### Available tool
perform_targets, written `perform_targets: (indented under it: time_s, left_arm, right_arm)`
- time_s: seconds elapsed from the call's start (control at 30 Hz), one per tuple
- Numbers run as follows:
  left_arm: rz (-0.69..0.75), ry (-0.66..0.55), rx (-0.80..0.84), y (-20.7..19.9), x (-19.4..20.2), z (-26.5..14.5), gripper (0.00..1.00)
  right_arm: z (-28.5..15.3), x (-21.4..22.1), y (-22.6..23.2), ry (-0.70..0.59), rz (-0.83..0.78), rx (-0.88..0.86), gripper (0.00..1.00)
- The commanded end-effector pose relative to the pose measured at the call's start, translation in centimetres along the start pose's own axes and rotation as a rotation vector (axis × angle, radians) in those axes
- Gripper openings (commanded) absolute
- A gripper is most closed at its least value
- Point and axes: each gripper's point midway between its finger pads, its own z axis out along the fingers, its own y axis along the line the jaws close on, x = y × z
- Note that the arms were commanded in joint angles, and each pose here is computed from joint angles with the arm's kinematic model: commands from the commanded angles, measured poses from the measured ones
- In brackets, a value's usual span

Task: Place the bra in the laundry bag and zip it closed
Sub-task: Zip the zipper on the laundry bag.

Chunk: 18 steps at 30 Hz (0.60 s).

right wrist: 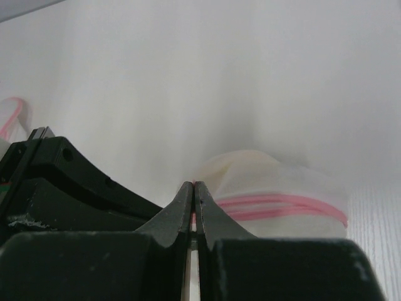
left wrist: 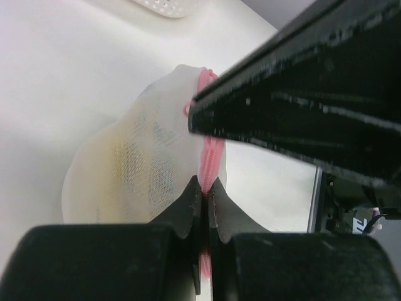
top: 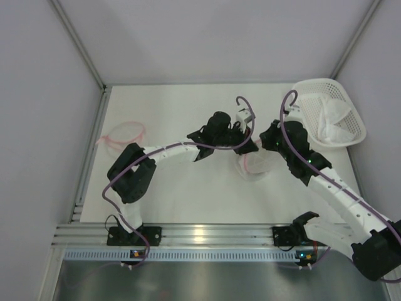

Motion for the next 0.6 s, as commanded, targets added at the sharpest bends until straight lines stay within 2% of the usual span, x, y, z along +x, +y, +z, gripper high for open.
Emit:
perform_targets:
  time_s: [0.0,0.27,0.43,0.47,0.5,0.57]
  left_arm:
    - [0.08,-0.121,0.048,-2.4,-2.9,-2.3,0.0]
    - [0.077,-0.225,-0.02,-2.4,-3.6,-5.8,0.0]
    - [0.054,-0.408,-0.074,-3.1,-6.1,-10.1,0.0]
    - [0.022,-0.42,-0.089,-2.5,-5.4,-10.8,0.0]
    - [0.035,-0.48,-0.067,-3.3,-6.8,-12.0,0.0]
    - [-0.009,-0.508,-0.061,-2.8,-6.9,-13.3,0.0]
  right_arm:
    - [-0.3,-2.5,0.0,-0.089,-0.003,0.033,0.0]
    - [0.3,-2.1,-2.7,-0.091,-0.008,0.128,0.0]
    - [0.2,-0.6,-4.0,-0.055,0.003,0.151,0.0]
    - [0.2,-0.3,-4.1,-0.052,0.018,0.15,0.0]
    - [0.3,0.4,-4.5,-0.04,0.023,0.155,0.0]
    - [0.4,1.1,-4.7,-0.027,0.045,0.154,0.0]
